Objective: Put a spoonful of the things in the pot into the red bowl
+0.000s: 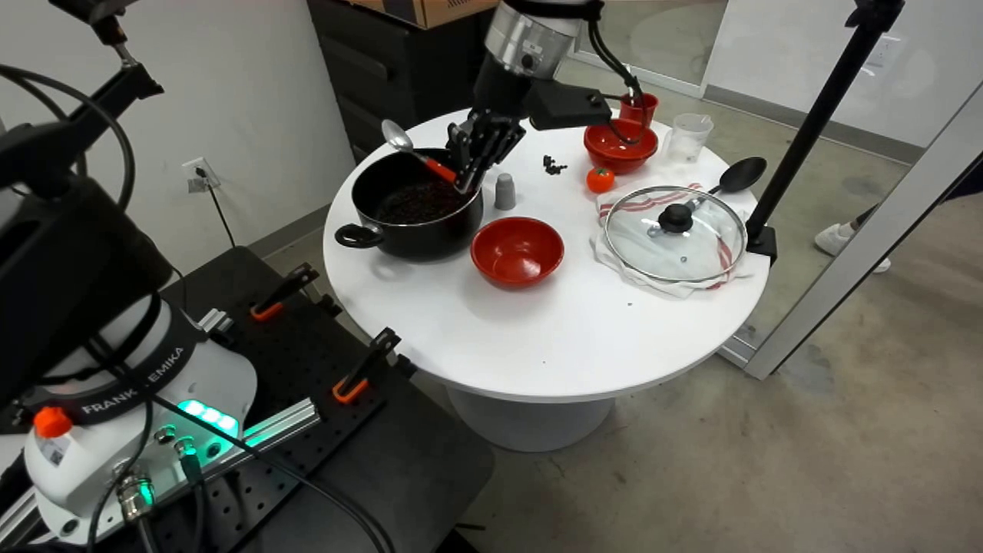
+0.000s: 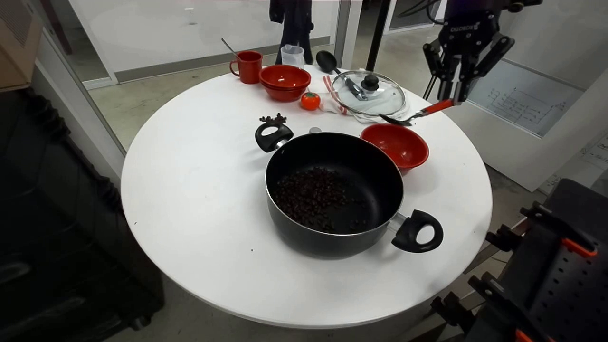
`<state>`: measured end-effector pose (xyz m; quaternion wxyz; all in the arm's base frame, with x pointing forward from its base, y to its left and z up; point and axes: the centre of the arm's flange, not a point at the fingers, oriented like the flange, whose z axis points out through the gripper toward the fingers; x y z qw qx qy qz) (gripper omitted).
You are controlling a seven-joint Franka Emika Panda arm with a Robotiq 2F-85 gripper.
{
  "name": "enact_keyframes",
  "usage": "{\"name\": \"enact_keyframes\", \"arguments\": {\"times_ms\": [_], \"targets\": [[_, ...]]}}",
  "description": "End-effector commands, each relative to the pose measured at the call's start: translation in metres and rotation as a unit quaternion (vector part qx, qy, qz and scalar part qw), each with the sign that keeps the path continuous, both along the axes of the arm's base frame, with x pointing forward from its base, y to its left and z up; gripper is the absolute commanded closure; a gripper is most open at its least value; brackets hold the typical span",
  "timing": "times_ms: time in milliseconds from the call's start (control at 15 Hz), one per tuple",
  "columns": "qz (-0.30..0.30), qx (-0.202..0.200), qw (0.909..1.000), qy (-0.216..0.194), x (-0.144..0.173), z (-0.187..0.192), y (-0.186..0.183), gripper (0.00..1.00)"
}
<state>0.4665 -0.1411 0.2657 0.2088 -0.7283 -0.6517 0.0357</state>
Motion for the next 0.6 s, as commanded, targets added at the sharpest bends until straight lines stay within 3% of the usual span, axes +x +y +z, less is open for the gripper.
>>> {"name": "enact_keyframes", "arguments": {"times_ms": [0, 267, 533], "targets": [[-0.027, 0.015, 0.9992, -0.026, 0.019, -0.004, 0.024, 0.95], [-0.023, -0.042, 0.9972, -0.058, 0.016, -0.013, 0.040, 0.95], [0.004, -0.054, 0.9922, -0.113, 0.006, -0.021, 0.053, 0.95]]}}
